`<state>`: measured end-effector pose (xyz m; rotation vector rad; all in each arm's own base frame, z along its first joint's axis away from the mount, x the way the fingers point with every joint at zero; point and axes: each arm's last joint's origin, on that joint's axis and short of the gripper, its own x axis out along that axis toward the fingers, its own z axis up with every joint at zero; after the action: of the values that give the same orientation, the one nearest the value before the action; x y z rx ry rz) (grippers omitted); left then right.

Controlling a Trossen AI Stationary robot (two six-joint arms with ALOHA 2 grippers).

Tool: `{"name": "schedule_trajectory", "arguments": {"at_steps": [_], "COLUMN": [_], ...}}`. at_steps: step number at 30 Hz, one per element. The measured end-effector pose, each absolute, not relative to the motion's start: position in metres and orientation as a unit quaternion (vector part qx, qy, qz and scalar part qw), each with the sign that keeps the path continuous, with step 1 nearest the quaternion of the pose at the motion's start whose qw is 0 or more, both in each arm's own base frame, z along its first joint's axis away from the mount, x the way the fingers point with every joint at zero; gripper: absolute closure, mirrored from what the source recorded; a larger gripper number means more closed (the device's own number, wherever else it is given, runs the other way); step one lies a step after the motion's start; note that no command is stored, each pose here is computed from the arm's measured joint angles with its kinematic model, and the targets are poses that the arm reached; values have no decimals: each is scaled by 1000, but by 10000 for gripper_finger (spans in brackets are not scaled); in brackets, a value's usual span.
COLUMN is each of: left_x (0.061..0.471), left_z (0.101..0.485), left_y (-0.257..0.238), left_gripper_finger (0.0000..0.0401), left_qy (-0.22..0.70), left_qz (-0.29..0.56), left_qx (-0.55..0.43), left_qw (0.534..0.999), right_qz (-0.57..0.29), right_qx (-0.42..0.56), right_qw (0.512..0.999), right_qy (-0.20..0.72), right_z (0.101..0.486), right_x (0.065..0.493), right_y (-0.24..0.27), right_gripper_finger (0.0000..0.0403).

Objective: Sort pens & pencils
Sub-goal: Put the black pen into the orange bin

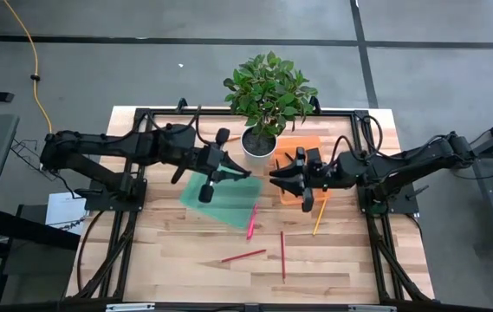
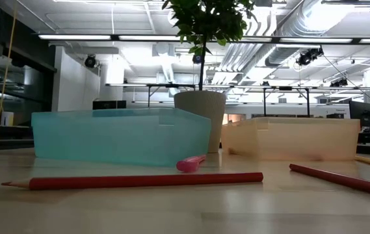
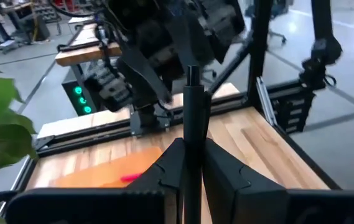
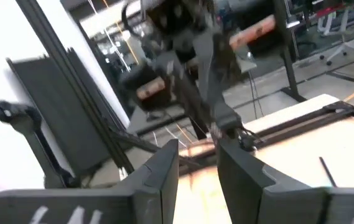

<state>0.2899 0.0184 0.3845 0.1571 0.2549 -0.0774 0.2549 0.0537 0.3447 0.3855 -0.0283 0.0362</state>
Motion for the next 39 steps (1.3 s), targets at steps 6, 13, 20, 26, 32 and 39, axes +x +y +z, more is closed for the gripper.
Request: {"name": "schedule_trajectory", "arguments": {"at_steps": [6, 13, 20, 26, 32, 39], "left_x": [292, 297, 309, 325, 329, 329], "left_z": [384, 383, 374, 366, 365, 366], "left_y": [19, 20, 18, 10, 11, 11], "left_gripper_finger": [369, 369, 369, 369, 369, 369], "left_qy": [124, 117, 122, 110, 98, 97], "left_qz": [-36, -30, -26, -38, -24, -16], "left_qx": [62, 40, 20, 15, 16, 17], "left_qw": [990, 992, 992, 993, 995, 995], "right_qz": [36, 35, 26, 32, 53, 54], "right_qx": [176, 171, 152, 141, 155, 155], "right_qw": [984, 984, 988, 989, 986, 986], "right_qy": [8, 22, -4, -10, -14, -25], "right_z": [341, 338, 343, 344, 345, 348], "right_x": [257, 259, 259, 259, 259, 259], "right_y": [47, 37, 35, 35, 36, 36], "right_gripper_finger": [302, 249, 225, 243, 245, 239]}}
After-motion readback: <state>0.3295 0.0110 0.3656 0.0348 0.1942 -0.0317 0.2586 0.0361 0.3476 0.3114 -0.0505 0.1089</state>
